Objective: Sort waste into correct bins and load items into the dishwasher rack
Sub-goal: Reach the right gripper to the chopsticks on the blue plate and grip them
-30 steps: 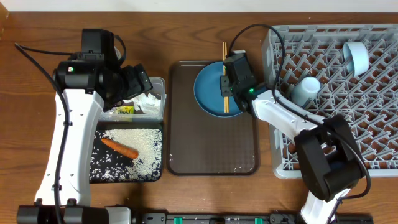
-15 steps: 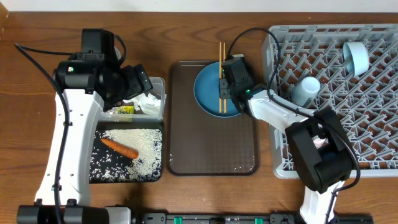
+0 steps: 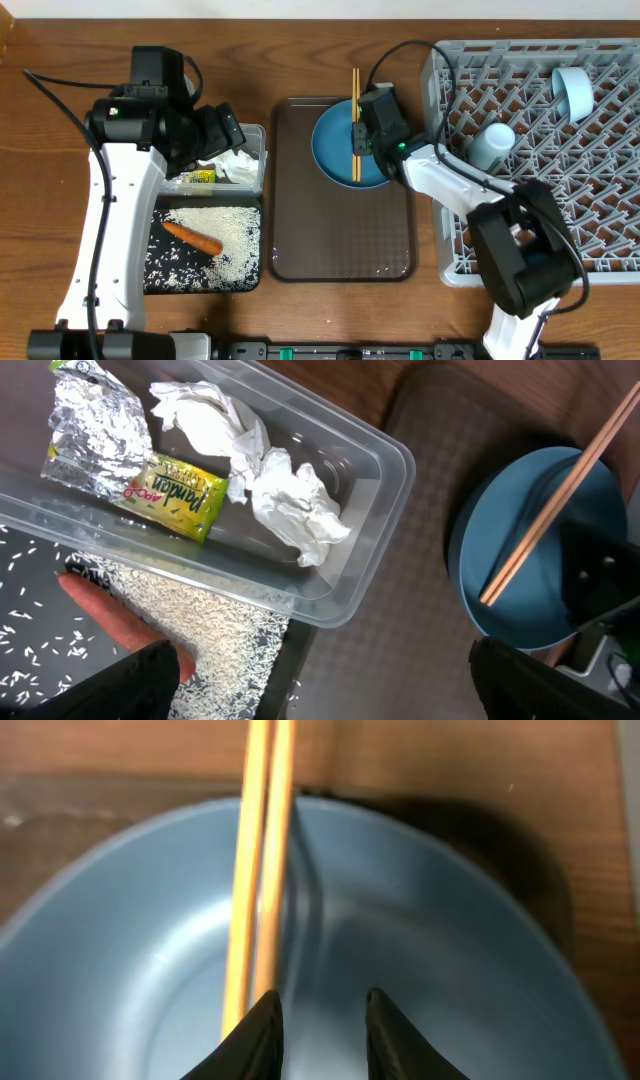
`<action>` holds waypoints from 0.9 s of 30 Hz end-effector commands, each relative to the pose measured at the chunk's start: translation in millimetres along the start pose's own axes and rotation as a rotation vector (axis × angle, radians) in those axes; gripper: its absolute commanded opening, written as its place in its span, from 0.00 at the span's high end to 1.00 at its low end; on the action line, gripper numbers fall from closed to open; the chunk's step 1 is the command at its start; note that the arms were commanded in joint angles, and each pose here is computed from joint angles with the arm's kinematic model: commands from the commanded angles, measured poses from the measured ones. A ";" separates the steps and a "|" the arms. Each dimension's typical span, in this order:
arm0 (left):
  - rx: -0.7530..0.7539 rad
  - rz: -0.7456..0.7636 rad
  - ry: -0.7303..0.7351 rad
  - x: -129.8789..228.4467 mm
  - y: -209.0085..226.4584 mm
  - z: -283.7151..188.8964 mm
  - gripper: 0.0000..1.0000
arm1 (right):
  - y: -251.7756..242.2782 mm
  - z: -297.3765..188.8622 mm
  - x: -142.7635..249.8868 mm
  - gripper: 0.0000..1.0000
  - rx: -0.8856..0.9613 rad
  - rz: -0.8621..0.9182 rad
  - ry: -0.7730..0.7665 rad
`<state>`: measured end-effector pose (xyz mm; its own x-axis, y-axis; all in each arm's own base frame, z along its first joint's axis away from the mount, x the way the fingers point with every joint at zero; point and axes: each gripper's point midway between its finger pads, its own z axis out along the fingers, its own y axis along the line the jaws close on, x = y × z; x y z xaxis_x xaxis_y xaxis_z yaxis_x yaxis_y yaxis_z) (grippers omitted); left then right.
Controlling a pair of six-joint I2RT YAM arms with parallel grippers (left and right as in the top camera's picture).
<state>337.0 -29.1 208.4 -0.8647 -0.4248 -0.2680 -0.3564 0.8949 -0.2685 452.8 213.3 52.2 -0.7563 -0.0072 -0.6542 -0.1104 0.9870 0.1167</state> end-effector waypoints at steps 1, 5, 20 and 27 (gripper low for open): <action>0.020 0.000 -0.031 -5.3 -3.7 -10.9 0.05 | 1.4 -14.3 -21.3 0.75 -0.014 0.027 -0.049; 0.020 -0.001 -0.031 -5.3 -3.7 -10.9 0.05 | 1.1 -14.1 -18.2 0.75 -0.010 0.025 -0.038; 0.020 -0.001 -0.031 -5.3 -3.7 -10.9 0.05 | 9.2 -7.6 -9.2 0.76 -0.057 0.055 -0.004; 0.020 0.000 -0.031 -5.3 -3.7 -10.9 0.05 | 12.0 -7.8 -7.9 0.72 -0.072 0.054 0.003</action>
<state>337.0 -29.1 208.4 -0.8647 -0.4248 -0.2681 -0.3565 0.8950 -0.2682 448.7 221.9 58.9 -0.7676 0.0262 -0.6404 -0.1184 0.9762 0.1819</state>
